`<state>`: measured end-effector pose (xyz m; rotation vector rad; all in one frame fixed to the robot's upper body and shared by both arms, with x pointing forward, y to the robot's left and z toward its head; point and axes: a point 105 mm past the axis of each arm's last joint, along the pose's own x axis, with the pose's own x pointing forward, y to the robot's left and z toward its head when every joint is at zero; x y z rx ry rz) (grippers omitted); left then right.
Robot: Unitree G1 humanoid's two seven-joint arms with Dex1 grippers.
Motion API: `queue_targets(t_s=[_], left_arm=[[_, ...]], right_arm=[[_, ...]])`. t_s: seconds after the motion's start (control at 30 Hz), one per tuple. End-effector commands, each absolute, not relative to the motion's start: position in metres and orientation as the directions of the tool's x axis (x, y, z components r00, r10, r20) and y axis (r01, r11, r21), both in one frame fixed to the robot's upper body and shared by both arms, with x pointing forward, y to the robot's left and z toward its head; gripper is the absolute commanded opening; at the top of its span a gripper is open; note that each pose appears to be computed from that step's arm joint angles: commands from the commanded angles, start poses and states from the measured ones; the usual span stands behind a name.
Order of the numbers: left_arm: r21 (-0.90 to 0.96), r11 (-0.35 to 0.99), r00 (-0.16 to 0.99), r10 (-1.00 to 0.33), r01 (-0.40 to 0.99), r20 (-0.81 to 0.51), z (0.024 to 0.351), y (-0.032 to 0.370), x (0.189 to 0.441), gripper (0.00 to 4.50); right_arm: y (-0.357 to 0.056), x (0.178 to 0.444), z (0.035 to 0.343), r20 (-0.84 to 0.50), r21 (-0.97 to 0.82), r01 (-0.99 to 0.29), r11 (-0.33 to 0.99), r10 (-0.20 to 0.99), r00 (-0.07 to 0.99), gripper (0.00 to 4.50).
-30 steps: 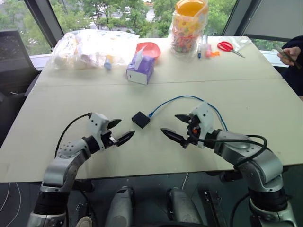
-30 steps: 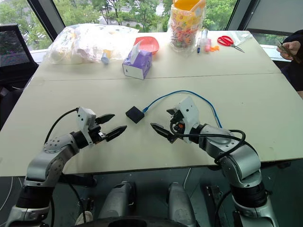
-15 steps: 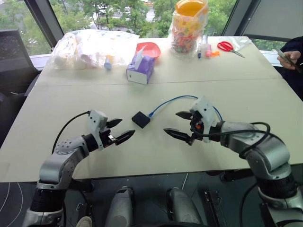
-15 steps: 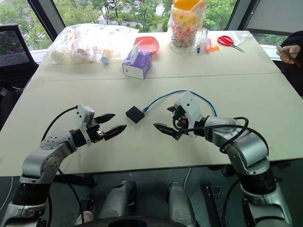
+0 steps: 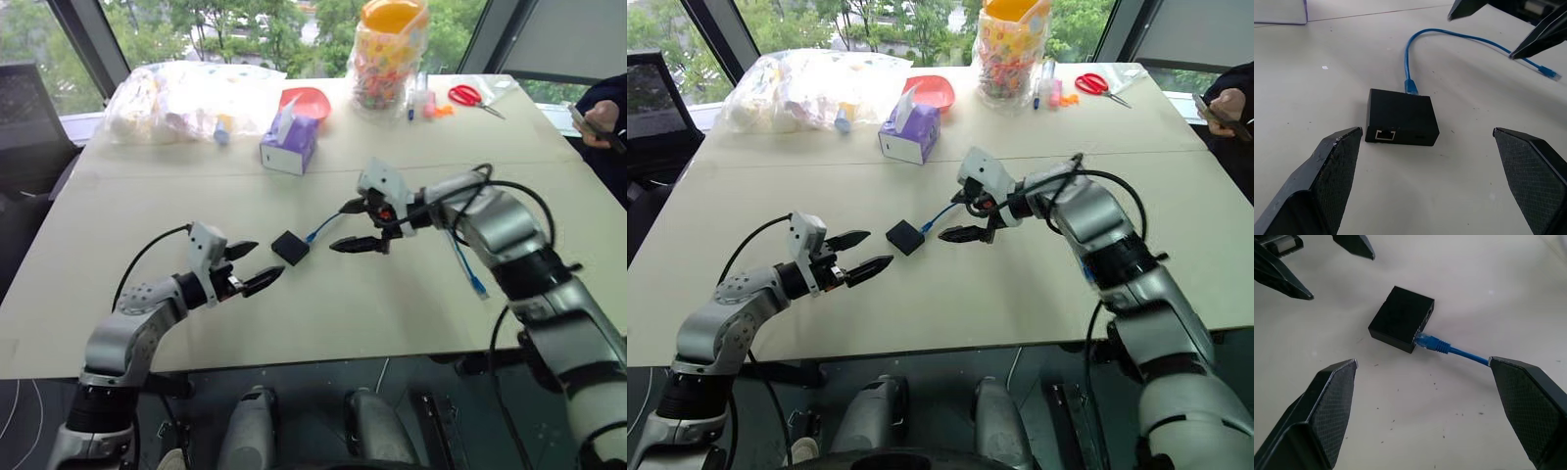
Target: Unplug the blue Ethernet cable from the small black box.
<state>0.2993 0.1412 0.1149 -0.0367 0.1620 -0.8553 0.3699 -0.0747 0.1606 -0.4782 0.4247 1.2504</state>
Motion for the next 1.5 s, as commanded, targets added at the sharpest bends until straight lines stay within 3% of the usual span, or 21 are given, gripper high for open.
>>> queue_targets(t_s=[0.03, 0.43, 1.03, 1.13, 1.33, 1.5], left_arm=[[-0.053, 0.66, 0.654, -0.751, 0.75, -0.093, 0.128, 0.141, 0.297, 4.46], [-0.05, 0.697, 0.693, -0.717, 0.715, -0.076, 0.13, 0.144, 0.291, 4.46], [-0.041, 0.765, 0.763, -0.644, 0.643, -0.059, 0.128, 0.152, 0.282, 4.46], [-0.041, 0.778, 0.775, -0.629, 0.627, -0.059, 0.127, 0.154, 0.279, 4.5], [-0.046, 0.807, 0.804, -0.59, 0.588, -0.074, 0.124, 0.163, 0.27, 4.5], [-0.059, 0.813, 0.81, -0.582, 0.579, -0.071, 0.127, 0.169, 0.273, 4.5]], right_arm=[[-0.067, 0.383, 0.171, -0.575, -0.195, -0.968, 0.158, 0.781, 0.243, 4.5], [-0.047, 0.407, 0.148, -0.746, -0.379, -0.921, -0.092, 0.619, 0.246, 4.5], [-0.007, 0.404, 0.137, -0.824, -0.375, -0.904, -0.205, 0.52, 0.224, 4.5], [-0.003, 0.401, 0.134, -0.831, -0.364, -0.906, -0.218, 0.515, 0.21, 3.17], [0.005, 0.392, 0.126, -0.838, -0.327, -0.909, -0.259, 0.525, 0.152, 0.02], [-0.004, 0.406, 0.139, -0.773, -0.493, -0.828, -0.267, 0.572, 0.276, 0.02]])
